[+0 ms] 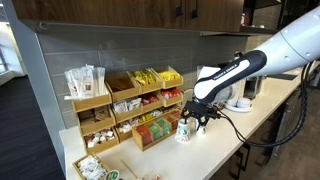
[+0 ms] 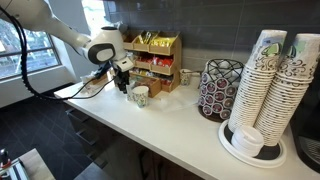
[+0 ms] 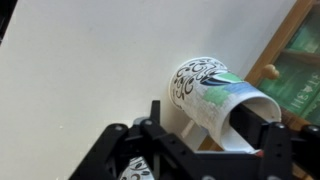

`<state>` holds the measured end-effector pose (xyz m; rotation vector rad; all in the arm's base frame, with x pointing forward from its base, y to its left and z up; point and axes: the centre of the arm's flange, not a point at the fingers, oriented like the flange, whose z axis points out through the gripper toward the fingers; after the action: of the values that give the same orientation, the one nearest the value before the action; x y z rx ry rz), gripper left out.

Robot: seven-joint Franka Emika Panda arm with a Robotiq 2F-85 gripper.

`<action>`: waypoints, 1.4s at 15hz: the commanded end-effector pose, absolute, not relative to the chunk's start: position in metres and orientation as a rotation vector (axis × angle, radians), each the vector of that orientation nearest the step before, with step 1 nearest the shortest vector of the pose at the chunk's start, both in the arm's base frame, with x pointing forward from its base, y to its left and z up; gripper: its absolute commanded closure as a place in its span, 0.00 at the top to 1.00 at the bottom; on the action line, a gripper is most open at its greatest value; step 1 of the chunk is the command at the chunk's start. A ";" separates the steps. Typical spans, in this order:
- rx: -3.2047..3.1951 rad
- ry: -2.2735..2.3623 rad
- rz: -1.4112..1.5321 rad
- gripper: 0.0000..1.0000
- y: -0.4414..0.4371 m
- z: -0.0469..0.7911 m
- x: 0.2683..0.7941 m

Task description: Pick up one paper cup from the stack and place it right side up on the kitchen counter, pick up the upside down cup and place it in the paper cup to the right

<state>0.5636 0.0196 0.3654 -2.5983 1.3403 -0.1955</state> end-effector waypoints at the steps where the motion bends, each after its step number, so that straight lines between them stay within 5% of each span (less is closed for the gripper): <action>1: -2.544 1.380 -0.170 0.42 0.020 0.364 0.559; 6: -2.466 1.373 -0.161 0.05 0.018 0.373 0.553; 8: -2.443 1.370 -0.154 0.01 0.016 0.376 0.550; 21: -2.485 1.159 -0.056 0.05 0.004 0.350 0.502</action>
<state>0.5222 0.0104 0.3646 -2.4740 1.1793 -0.1079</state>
